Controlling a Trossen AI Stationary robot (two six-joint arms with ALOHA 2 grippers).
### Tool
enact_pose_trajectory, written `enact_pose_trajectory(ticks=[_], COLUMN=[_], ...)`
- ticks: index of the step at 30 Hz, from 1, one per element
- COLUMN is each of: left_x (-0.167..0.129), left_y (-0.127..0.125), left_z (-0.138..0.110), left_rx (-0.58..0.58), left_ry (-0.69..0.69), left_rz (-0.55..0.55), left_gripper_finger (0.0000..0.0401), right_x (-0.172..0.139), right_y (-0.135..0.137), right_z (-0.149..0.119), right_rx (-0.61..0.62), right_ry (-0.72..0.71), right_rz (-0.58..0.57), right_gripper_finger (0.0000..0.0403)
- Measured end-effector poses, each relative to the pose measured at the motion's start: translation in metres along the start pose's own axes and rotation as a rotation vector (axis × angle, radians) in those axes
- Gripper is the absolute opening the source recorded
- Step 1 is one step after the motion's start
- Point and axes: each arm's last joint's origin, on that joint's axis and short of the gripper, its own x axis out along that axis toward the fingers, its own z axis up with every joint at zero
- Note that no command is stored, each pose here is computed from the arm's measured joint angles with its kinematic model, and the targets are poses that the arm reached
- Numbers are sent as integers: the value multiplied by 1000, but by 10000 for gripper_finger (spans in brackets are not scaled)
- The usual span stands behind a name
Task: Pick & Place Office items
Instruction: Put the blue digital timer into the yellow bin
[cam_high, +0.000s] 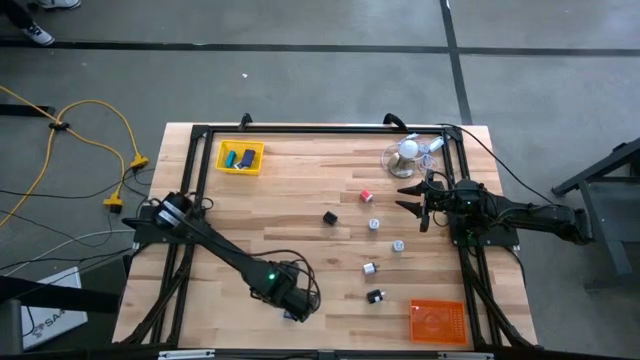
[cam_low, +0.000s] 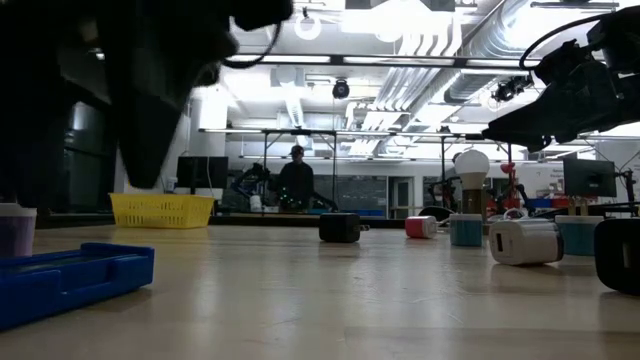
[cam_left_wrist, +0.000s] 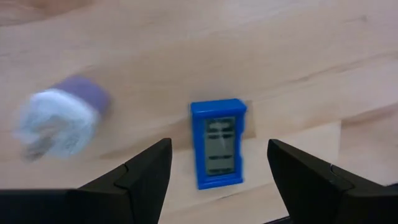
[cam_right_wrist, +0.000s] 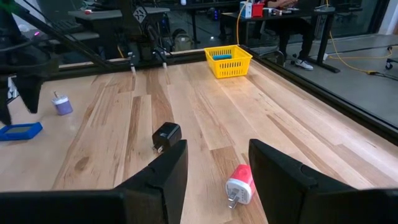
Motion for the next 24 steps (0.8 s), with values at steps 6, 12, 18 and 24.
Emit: enact_pose_trajectory(ticks=[6, 12, 18, 24], left_x=[9, 14, 20, 28], left_y=[-2, -1, -2, -1], left_z=[3, 3, 3, 4], left_rx=[-6, -11, -17, -29], left_ry=[6, 8, 13, 17], left_rz=[8, 27, 33, 58], left_gripper_finger=[257, 257, 257, 257], right_x=[0, 0, 0, 0], right_y=[0, 0, 0, 0], right_z=[0, -1, -1, -1], right_rx=[0, 0, 0, 0], right_ry=[2, 8, 7, 7], right_rz=[0, 0, 0, -1], right_gripper_finger=[158, 158, 158, 158])
